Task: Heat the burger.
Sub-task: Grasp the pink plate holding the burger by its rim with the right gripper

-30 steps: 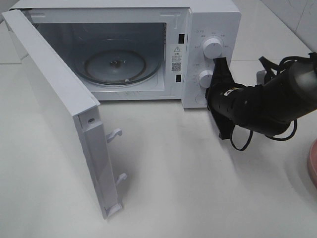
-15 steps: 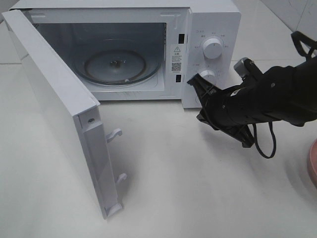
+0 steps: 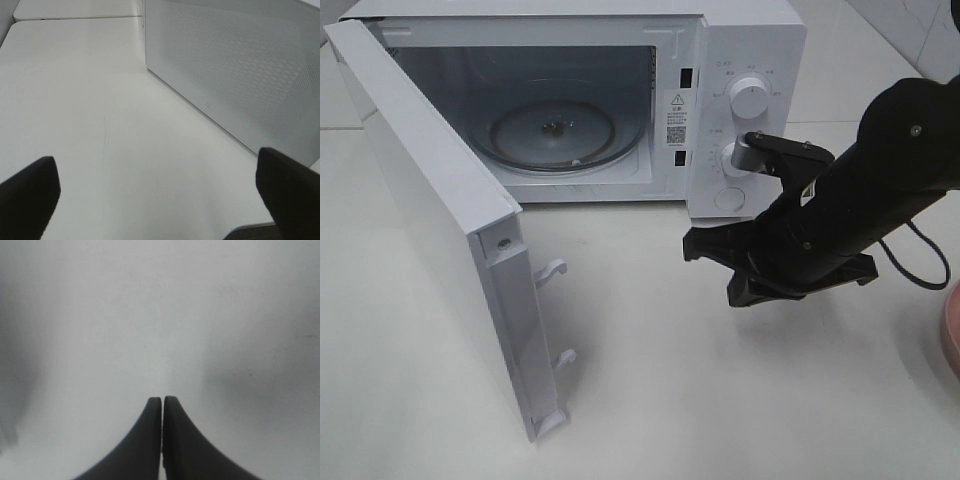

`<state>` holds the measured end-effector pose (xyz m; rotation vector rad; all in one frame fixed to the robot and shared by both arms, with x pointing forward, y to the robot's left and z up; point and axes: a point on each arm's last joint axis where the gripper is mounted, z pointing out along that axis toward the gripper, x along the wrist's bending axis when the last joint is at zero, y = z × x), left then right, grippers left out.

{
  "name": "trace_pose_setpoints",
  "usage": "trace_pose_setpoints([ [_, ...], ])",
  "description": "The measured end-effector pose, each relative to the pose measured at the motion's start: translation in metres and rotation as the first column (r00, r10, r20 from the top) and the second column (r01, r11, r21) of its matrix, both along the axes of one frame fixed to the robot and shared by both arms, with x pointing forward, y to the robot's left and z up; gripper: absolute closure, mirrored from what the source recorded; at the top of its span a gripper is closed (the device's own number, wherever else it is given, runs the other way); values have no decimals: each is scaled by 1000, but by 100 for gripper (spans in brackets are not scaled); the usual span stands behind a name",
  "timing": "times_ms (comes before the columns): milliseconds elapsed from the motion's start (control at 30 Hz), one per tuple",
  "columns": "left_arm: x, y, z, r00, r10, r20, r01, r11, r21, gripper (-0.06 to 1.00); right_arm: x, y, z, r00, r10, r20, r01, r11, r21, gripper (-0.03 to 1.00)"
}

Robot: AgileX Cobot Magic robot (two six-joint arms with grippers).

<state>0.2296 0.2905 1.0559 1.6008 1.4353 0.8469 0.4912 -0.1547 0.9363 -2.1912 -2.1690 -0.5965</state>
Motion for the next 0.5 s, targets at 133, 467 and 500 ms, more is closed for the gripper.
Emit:
trace_pose_setpoints([
  [133, 0, 0, 0, 1000, 0, 0, 0, 1000, 0, -4, -7, -6, 6, 995, 89, -46, -92, 992, -87, 94],
  [467, 0, 0, 0, 1000, 0, 0, 0, 1000, 0, -4, -17, -25, 26, 952, 285, -113, -304, 927, -222, 76],
  [500, 0, 0, 0, 1000, 0, 0, 0, 1000, 0, -4, -17, -25, 26, 952, 285, -113, -304, 927, -222, 76],
])
